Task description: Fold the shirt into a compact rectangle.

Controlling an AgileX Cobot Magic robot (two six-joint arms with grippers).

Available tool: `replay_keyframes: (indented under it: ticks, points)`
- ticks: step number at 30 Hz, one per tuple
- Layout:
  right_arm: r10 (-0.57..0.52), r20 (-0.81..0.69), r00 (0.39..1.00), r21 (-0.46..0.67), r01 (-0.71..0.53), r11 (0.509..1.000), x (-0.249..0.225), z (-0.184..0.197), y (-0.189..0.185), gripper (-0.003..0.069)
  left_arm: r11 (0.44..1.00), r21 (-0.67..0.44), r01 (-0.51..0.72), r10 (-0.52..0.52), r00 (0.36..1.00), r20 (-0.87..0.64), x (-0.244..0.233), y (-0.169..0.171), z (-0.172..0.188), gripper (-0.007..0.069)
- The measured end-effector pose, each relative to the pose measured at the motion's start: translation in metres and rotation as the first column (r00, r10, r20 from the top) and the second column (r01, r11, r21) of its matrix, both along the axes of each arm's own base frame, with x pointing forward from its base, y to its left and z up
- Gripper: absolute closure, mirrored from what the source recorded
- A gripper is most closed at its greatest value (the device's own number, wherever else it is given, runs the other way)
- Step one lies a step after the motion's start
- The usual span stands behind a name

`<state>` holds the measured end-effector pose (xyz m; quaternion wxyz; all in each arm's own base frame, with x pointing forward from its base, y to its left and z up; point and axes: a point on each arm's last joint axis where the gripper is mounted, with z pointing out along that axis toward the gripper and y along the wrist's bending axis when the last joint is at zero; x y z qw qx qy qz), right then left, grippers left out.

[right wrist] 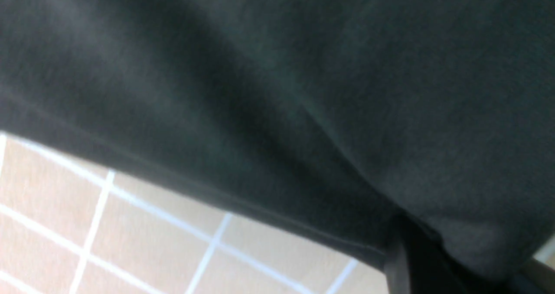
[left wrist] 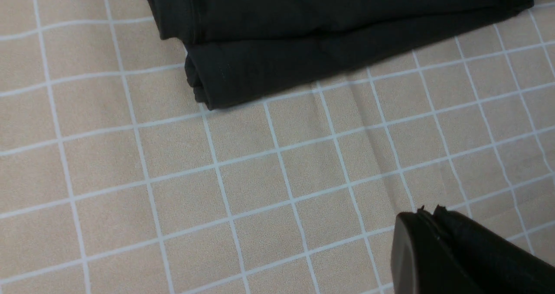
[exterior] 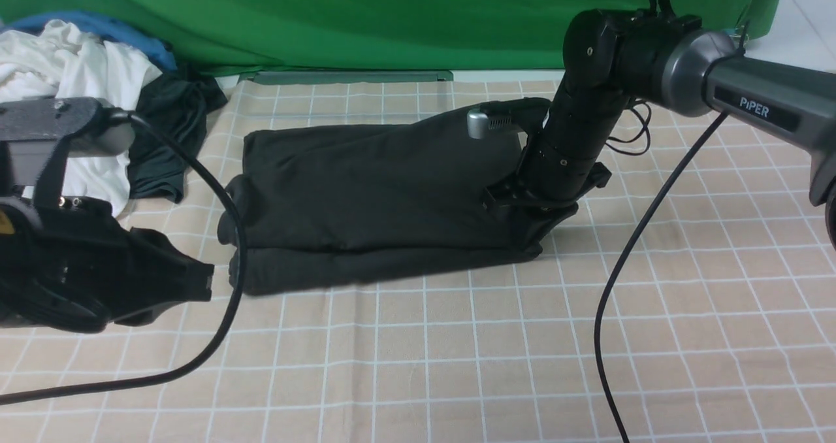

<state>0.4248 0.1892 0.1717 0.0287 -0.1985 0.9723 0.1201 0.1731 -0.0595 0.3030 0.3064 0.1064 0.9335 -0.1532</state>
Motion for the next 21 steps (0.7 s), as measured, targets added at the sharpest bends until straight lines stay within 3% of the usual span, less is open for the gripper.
replay_keyframes:
  ticks: [9,16,18,21]
  points:
    - [0.007,0.013,1.0,-0.097,-0.006,0.995,-0.042,0.043,-0.026,0.0548,1.0,-0.004,-0.003,0.003,1.0,0.008,-0.001,0.0,0.002,0.0606]
    - [-0.043,-0.059,0.997,-0.212,0.03,0.977,-0.065,0.027,-0.05,0.0544,1.0,-0.014,-0.006,0.006,1.0,0.004,-0.001,0.0,0.002,0.0606]
    - [-0.067,-0.055,0.996,-0.244,0.052,0.968,-0.065,0.025,-0.054,0.051,1.0,-0.019,-0.008,0.008,1.0,0.003,-0.002,0.0,0.002,0.0606]
    - [-0.076,-0.039,0.996,-0.258,0.063,0.964,-0.066,0.029,-0.057,0.0396,1.0,-0.021,-0.008,0.008,1.0,0.002,-0.002,-0.001,0.002,0.0606]
